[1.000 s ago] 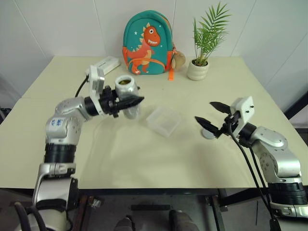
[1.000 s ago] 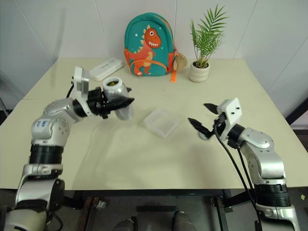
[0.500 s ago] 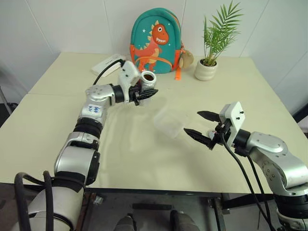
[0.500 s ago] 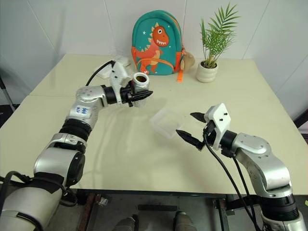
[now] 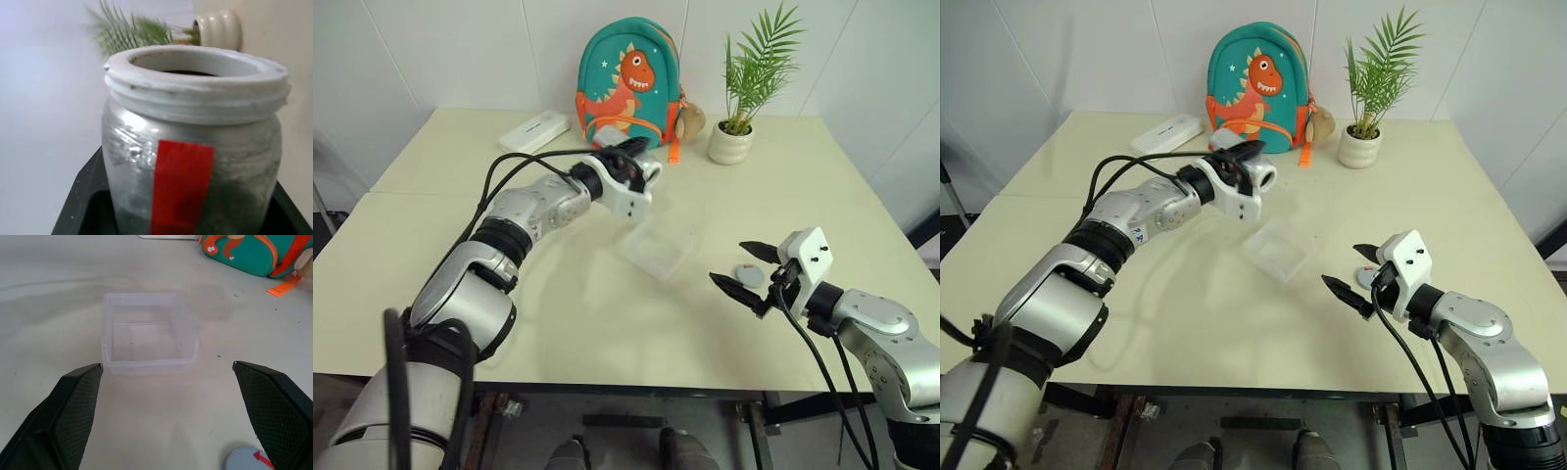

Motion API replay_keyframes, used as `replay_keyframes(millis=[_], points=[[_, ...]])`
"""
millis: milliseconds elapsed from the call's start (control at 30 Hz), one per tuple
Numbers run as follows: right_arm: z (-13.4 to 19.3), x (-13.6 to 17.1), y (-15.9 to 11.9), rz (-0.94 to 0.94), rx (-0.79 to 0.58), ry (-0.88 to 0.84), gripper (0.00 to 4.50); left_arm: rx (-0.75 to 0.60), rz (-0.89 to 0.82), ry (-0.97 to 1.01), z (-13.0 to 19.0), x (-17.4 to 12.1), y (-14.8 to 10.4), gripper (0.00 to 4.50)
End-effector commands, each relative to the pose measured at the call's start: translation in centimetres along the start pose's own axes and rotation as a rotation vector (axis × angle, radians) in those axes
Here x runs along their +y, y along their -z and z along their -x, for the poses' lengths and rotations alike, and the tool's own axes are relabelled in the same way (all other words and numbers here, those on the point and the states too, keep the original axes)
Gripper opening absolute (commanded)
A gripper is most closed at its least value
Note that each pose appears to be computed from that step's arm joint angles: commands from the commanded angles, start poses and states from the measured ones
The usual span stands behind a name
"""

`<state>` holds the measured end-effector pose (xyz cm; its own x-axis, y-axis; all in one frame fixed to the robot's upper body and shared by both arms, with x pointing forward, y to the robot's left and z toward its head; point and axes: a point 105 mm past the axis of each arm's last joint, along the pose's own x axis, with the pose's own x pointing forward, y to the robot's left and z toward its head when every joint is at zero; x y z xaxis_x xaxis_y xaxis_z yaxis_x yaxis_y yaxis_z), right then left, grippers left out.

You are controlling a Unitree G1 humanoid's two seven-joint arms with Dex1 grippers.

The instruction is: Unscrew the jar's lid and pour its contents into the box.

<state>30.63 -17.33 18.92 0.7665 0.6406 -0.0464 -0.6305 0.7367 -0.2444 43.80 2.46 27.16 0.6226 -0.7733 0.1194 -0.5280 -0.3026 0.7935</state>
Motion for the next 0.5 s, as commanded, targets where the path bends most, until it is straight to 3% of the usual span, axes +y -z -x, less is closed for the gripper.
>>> replay_keyframes(millis=[33,133,500], points=[[0.3,0.0,-1.0,0.013,-0.052,0.022,4.48,-0.07,-0.228,-0.066,-0.7,0.9,-1.0,2.0],[0.1,0.3,-0.9,-0.001,-0.064,0.025,4.48,-0.064,-0.324,-0.056,-1.5,0.7,-1.4,2.0],[-0.1,0.7,-1.1,-0.034,-0.109,0.046,4.48,-0.065,-0.376,0.046,-1.7,-0.8,-1.6,2.0]])
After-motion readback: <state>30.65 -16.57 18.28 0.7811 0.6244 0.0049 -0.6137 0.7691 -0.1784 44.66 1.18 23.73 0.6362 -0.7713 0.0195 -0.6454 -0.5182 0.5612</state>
